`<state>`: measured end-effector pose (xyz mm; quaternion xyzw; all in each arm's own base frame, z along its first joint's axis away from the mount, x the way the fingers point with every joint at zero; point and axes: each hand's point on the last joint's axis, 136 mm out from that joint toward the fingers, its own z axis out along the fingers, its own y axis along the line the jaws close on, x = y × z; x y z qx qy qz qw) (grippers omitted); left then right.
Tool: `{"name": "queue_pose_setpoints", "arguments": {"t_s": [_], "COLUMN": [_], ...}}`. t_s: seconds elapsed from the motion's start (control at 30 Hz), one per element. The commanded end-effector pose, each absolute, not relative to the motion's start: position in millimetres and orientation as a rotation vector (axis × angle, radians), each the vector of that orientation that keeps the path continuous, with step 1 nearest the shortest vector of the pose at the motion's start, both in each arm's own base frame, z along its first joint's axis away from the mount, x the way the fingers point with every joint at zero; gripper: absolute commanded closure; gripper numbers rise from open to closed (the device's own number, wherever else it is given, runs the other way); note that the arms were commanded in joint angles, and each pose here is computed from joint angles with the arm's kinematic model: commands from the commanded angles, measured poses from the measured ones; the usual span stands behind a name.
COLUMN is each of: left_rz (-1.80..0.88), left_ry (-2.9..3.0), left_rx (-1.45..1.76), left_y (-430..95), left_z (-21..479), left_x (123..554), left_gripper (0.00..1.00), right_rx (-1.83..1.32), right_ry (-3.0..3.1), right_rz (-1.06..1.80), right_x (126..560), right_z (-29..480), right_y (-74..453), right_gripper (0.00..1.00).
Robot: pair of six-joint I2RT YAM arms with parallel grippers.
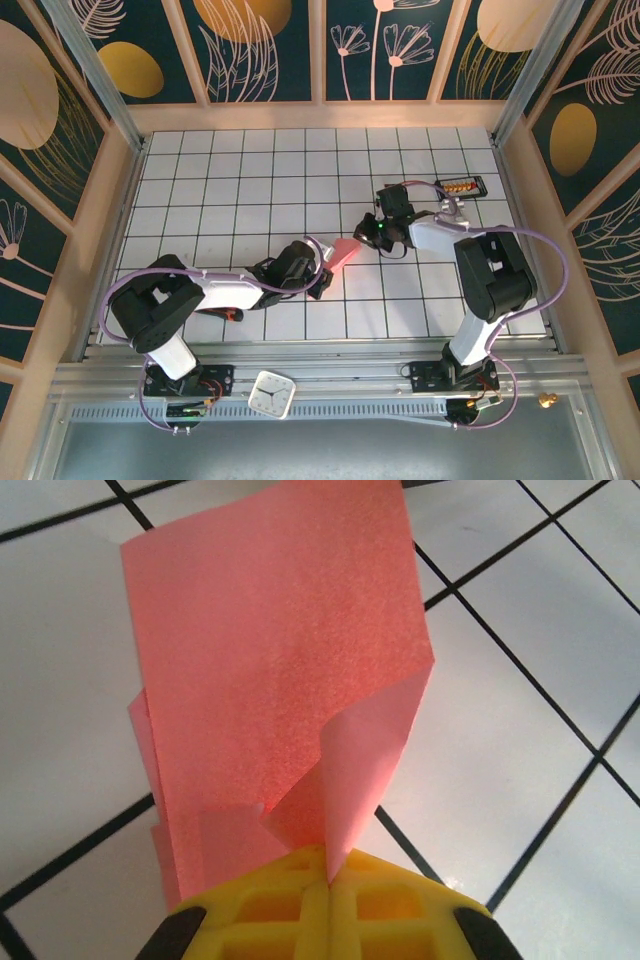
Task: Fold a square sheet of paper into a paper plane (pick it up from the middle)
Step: Fold the wing for the fifth time at the center of the table.
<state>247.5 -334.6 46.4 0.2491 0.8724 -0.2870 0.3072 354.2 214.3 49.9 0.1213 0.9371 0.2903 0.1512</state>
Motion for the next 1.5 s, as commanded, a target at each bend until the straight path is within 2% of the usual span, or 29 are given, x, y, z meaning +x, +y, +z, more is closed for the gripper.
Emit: {"name": "queue_pose_setpoints", "arguments": {"t_s": [0.0, 0.07, 0.23, 0.57, 0.77, 0.93, 1.13, 1.47], "left_rz": [-0.928, -1.010, -1.229, -1.399, -1.489, -1.529, -1.538, -1.515], "left_ry": [2.324, 2.324, 2.347, 2.378, 2.378, 2.387, 2.413, 2.473], "left_rx": [0.577, 0.508, 0.356, 0.249, 0.152, 0.085, 0.047, -0.025], "left_y": [-348.7, -353.5, -366.6, -371.4, -365.5, -361.8, -359.2, -352.1], "left_z": [55.8, 62.7, 71.1, 60.9, 56.9, 52.4, 44.1, 27.5], "left_x": [239.9, 238.8, 233.7, 229.1, 228.6, 228.1, 226.0, 222.8], "left_gripper": [1.00, 1.00, 1.00, 1.00, 1.00, 1.00, 1.00, 1.00], "right_rx": [0.312, 0.274, 0.166, 0.076, -0.020, -0.123, -0.179, -0.210], "right_ry": [2.656, 2.623, 2.524, 2.426, 2.404, 2.394, 2.422, 2.471], "right_rz": [0.758, 0.732, 0.649, 0.765, 0.835, 0.913, 0.925, 0.934], "right_x": [365.3, 367.3, 363.8, 325.9, 302.2, 286.2, 283.0, 280.2], "right_z": [60.8, 72.8, 105.7, 124.2, 122.2, 117.0, 103.8, 80.7], "right_y": [194.9, 187.5, 172.4, 176.4, 192.6, 222.1, 247.6, 262.1], "right_gripper": [0.75, 0.69, 0.63, 0.62, 0.65, 0.71, 0.78, 0.84]}}
